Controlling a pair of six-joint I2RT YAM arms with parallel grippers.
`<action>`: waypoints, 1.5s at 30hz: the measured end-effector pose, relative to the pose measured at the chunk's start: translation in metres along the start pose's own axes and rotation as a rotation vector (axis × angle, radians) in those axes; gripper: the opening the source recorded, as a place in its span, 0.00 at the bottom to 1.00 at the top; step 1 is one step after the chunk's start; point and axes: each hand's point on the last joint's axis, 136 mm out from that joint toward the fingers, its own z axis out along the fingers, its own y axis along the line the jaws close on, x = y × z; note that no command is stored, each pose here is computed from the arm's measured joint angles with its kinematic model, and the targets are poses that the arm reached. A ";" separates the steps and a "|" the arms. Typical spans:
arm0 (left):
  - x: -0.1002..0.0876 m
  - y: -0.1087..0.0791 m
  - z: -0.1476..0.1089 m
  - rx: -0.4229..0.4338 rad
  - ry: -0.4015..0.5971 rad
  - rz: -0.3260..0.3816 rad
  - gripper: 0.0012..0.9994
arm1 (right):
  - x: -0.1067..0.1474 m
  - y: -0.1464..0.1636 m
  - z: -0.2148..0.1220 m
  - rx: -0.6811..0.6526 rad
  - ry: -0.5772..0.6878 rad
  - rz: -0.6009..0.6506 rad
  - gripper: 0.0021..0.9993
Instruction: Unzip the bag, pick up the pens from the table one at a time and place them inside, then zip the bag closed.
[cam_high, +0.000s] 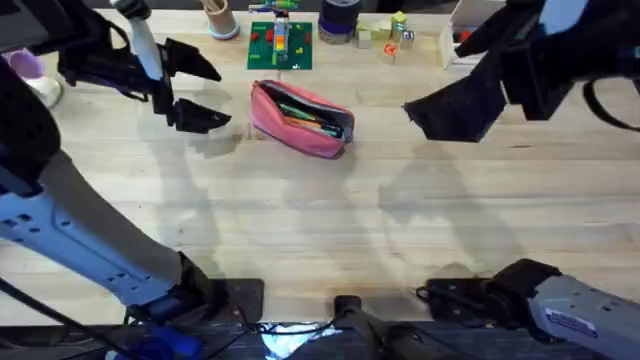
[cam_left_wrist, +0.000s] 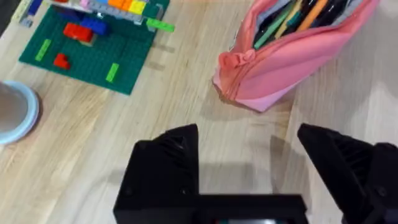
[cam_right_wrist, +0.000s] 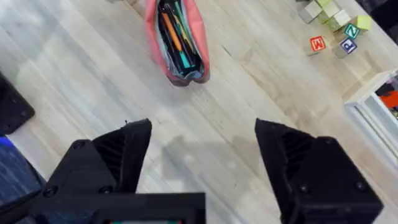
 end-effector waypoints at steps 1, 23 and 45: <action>0.001 0.000 -0.002 -0.002 -0.009 -0.010 0.99 | 0.000 0.000 0.001 -0.002 0.005 0.001 1.00; 0.002 0.000 -0.007 -0.012 -0.041 -0.035 0.99 | -0.038 0.005 0.050 -0.130 -0.060 0.005 1.00; 0.002 0.000 -0.007 -0.012 -0.041 -0.035 0.99 | -0.121 0.034 0.102 -0.245 -0.144 0.077 1.00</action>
